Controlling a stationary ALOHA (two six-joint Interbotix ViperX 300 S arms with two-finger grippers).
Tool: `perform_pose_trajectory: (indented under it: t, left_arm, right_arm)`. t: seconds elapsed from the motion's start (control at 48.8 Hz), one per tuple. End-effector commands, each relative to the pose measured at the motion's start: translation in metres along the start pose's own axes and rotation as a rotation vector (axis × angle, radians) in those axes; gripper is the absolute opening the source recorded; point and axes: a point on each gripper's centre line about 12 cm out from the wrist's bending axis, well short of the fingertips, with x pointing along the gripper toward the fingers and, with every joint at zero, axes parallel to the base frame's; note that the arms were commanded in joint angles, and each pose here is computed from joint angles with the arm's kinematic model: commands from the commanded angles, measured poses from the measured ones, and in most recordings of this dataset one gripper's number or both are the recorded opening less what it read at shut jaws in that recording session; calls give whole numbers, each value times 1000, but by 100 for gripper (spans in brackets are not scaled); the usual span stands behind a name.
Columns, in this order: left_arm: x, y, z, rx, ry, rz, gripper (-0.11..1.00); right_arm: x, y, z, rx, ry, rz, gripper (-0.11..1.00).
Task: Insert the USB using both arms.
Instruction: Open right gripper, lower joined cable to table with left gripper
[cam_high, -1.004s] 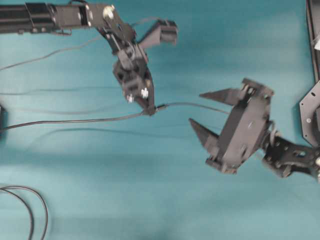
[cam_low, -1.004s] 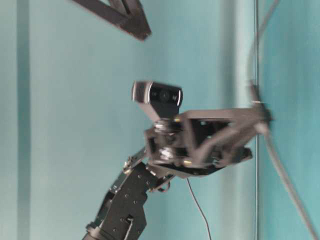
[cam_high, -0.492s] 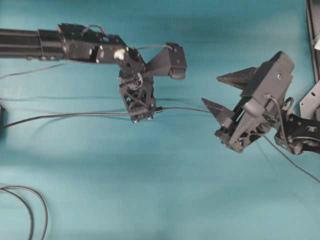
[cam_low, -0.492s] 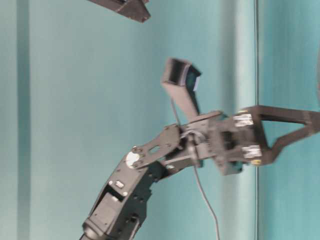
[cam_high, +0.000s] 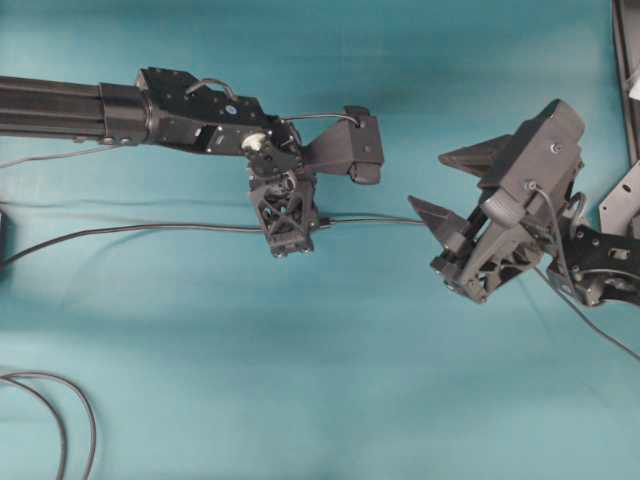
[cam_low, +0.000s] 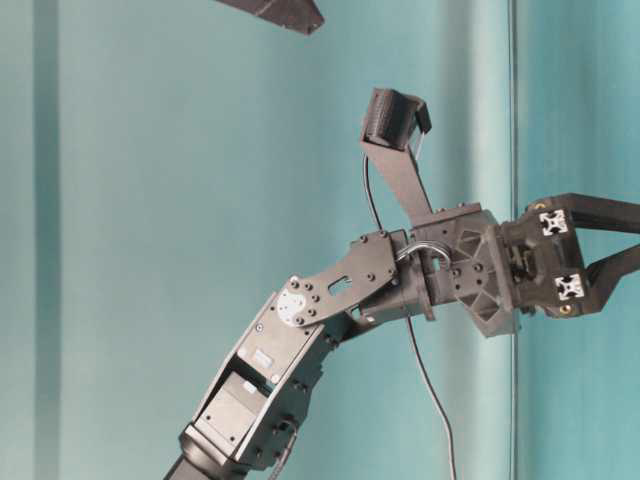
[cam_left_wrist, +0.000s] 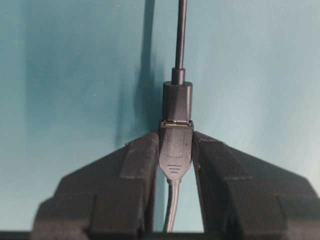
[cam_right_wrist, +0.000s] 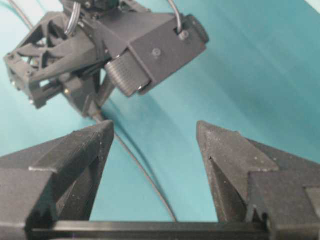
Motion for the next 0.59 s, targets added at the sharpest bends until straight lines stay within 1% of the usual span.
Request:
perform_pose_trajectory:
  t: [0.0, 0.184, 0.246, 0.328, 0.348, 0.451, 0.512, 0.533, 0.574]
  left_arm:
    - [-10, -8, 10, 15, -33, 0, 12]
    - [-14, -17, 12, 37, -22, -9, 12]
    - [-17, -18, 14, 40, -29, -11, 16]
    - [-25, -19, 17, 43, -45, -10, 32]
    - [-27, -20, 17, 42, -50, -10, 39]
    - [-39, -23, 18, 44, -71, -11, 71]
    - [-49, -25, 18, 44, -85, -11, 86]
    - [-54, -26, 18, 44, -93, -11, 90]
    - [-63, -28, 16, 37, -111, -10, 91]
  right_arm:
    - [-5, -1, 7, 31, -16, 15, 72]
    - [-8, -5, 8, 39, -21, 20, 73]
    - [-8, -6, 8, 41, -22, 21, 73]
    - [-9, -7, 7, 41, -22, 23, 73]
    - [-9, -7, 7, 41, -22, 23, 73]
    - [-7, -7, 4, 33, -18, 28, 73]
    - [-7, -6, 2, 28, -15, 39, 73]
    - [-7, -6, 2, 27, -15, 43, 73]
    - [-5, -6, -1, 22, -9, 48, 73]
